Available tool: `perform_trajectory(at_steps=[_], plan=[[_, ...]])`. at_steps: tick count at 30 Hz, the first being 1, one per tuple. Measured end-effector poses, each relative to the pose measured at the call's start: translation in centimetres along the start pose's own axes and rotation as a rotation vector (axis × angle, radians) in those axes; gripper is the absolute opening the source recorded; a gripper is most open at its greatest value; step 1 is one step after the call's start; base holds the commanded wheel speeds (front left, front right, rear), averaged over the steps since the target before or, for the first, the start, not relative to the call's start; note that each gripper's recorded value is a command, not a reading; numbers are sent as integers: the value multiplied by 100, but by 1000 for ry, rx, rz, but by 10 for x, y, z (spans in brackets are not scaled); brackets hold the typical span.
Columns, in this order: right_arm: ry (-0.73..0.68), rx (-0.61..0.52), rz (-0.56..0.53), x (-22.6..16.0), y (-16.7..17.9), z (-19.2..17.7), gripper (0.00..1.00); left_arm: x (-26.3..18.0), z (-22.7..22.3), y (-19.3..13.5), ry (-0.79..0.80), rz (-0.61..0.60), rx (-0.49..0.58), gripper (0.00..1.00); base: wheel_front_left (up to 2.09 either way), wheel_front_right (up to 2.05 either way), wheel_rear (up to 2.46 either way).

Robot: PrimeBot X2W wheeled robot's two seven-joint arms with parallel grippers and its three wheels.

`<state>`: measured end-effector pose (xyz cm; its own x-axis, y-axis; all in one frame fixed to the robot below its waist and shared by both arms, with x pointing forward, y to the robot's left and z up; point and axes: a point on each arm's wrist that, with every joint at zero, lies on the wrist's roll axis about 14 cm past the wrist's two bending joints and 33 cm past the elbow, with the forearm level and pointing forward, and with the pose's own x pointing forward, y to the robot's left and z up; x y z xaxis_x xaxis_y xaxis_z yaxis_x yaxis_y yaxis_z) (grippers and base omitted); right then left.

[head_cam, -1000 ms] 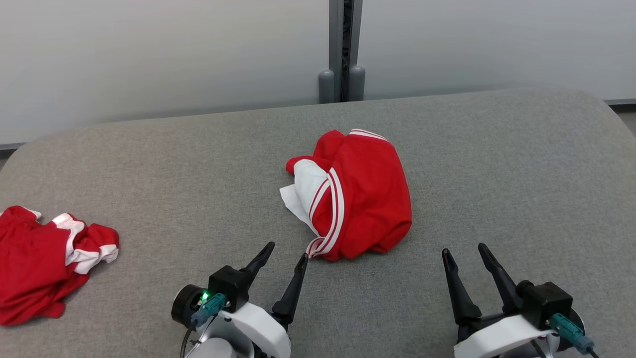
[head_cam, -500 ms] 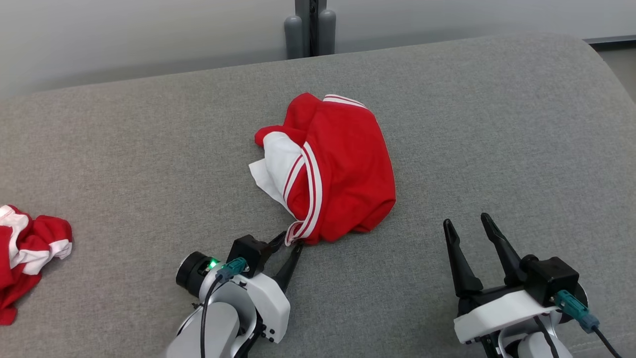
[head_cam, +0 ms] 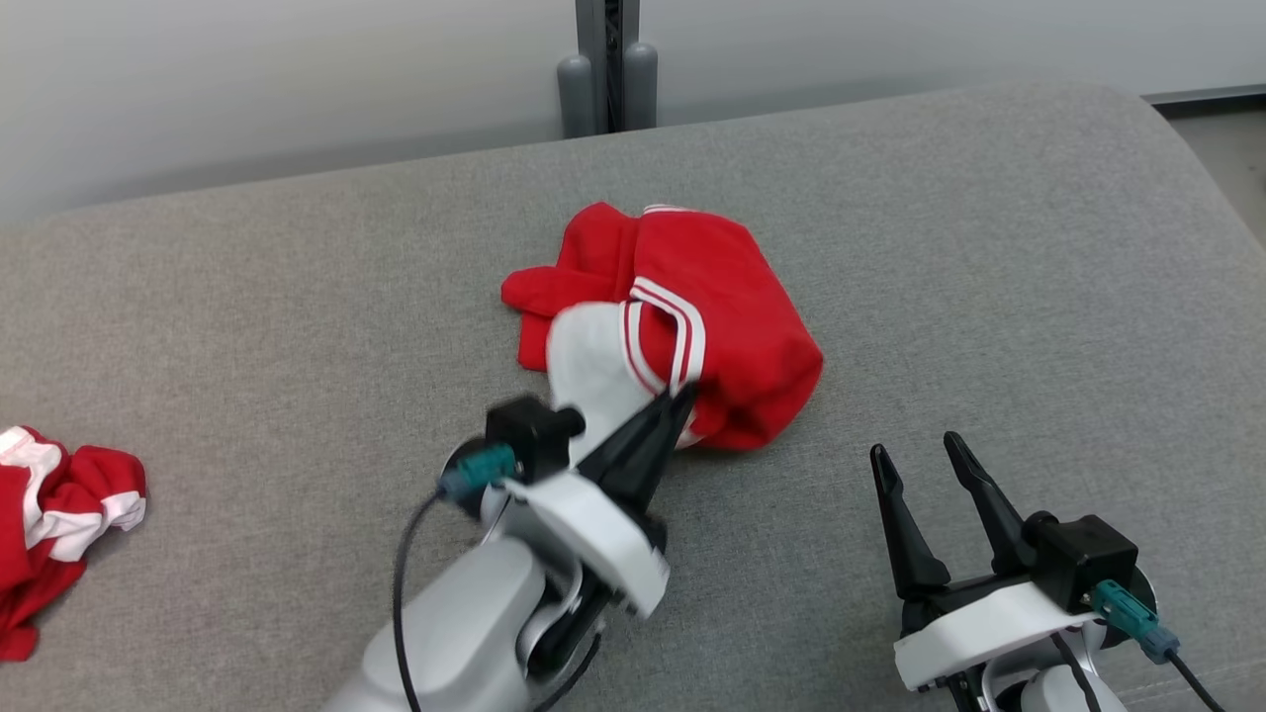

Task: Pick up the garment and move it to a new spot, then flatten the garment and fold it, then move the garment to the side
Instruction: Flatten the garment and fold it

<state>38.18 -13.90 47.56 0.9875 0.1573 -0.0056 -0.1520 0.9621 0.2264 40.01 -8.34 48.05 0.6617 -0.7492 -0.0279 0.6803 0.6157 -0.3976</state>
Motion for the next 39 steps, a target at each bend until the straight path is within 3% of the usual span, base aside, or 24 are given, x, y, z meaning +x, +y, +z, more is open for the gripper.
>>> perform_trajectory(at_steps=[6,16,20,24,29,34,39], plan=[[-30,3,6,-7,4,10,100,21,107,-46,-231,-150,-185,0,0,0,0],[-77,10,-20,-25,-1,26,100,28,240,-116,-387,-403,-324,0,0,0,0],[-83,10,-33,-28,-4,27,100,36,273,-114,-426,-343,-398,0,0,0,0],[-72,12,-30,-22,-5,24,100,55,263,-85,-383,-187,-498,0,0,0,0],[-73,25,-34,-15,-7,24,100,60,209,-12,-333,22,-566,0,0,0,0],[-61,31,-34,-11,-8,20,100,29,151,73,-317,241,-591,0,0,0,0],[-48,31,-18,-5,-3,15,100,-14,107,129,-310,409,-600,0,0,0,0]])
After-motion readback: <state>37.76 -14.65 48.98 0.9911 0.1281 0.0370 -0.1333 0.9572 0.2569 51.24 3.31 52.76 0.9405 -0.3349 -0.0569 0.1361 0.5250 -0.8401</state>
